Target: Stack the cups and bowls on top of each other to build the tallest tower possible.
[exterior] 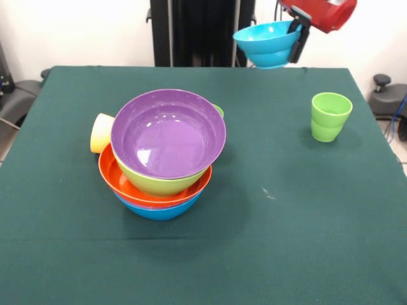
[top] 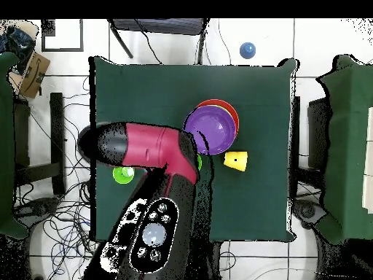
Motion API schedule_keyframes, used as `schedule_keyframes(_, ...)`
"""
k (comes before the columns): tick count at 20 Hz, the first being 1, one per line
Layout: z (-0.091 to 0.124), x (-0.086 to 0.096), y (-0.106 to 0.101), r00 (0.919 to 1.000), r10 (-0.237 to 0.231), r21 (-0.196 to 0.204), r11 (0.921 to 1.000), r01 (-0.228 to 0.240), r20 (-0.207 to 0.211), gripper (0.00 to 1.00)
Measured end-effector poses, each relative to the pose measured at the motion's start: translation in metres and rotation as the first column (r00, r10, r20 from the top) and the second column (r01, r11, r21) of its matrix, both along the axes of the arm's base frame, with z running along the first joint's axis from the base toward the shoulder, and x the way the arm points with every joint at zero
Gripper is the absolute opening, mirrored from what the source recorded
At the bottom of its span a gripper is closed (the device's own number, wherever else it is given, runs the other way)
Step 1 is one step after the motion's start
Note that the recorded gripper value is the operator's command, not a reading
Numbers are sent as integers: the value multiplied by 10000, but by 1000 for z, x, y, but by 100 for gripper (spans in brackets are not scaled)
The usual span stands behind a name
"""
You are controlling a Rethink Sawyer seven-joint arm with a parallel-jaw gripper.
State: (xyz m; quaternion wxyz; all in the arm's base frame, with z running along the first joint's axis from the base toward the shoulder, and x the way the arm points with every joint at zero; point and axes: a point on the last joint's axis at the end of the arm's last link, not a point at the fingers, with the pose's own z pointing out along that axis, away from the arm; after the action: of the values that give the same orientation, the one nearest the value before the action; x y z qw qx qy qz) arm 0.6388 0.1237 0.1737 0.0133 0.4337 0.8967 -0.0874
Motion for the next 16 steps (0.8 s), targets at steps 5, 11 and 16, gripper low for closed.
schedule_keyframes(5, 24, 51, -37, 9991, -211, -158, 9996, 217, 365, 0)
schedule_keyframes(11, 39, 92, -55, 9988, -102, -313, 9994, 116, 473, 0)
schedule_keyframes(16, 48, 119, -55, 9986, 105, -346, 9994, -87, 521, 0)
